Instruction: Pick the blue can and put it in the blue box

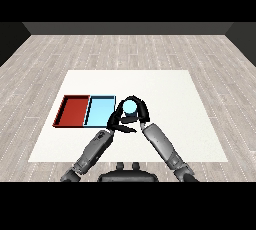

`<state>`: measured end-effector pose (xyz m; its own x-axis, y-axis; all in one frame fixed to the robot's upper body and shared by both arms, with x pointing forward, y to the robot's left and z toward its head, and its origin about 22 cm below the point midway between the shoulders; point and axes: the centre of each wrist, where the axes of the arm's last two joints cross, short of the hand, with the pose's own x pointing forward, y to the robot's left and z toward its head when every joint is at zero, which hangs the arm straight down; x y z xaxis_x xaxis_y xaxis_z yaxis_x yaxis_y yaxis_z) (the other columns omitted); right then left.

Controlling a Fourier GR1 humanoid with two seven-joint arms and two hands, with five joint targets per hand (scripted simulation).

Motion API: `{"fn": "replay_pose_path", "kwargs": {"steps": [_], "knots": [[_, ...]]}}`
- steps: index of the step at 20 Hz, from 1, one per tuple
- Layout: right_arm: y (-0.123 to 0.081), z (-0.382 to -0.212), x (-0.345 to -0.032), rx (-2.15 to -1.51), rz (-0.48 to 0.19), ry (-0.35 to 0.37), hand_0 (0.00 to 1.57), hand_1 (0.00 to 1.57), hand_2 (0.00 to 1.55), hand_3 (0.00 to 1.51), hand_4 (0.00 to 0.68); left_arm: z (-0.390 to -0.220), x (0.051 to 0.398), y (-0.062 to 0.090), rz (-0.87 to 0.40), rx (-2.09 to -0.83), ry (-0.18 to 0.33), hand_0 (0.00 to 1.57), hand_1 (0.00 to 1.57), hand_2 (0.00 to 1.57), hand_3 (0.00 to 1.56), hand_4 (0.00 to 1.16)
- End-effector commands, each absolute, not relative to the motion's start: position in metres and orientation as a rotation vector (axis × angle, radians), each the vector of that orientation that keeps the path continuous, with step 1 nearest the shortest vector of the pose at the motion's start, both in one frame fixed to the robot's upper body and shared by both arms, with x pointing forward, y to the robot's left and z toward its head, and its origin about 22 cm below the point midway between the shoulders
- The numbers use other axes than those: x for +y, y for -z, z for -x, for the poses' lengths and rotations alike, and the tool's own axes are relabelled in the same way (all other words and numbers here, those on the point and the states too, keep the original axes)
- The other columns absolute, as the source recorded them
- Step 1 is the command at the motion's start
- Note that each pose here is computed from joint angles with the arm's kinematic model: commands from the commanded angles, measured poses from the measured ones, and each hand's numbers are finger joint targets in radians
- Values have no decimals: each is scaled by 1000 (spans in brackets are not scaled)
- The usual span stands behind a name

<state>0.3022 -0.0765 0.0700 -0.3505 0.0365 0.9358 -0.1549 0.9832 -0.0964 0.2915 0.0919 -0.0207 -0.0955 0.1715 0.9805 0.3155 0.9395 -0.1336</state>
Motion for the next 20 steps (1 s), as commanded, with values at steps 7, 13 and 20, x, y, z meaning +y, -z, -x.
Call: {"fn": "replay_pose_path", "kwargs": {"steps": [7,13,20], "knots": [[-74,-291,-78,-1889,-161,-138,1462,1462,1452,1385,597,-298,65,3,398,-1671,125,0,0,0,0,0],[-69,-290,-50,-1884,-234,-97,1477,1477,1465,1396,600,-290,69,15,309,-1641,145,0,0,0,0,530],[-78,-289,-50,-1896,-289,-47,1459,1459,1442,1395,626,-280,60,45,372,-1656,-60,1571,1571,1571,1471,747]]}}
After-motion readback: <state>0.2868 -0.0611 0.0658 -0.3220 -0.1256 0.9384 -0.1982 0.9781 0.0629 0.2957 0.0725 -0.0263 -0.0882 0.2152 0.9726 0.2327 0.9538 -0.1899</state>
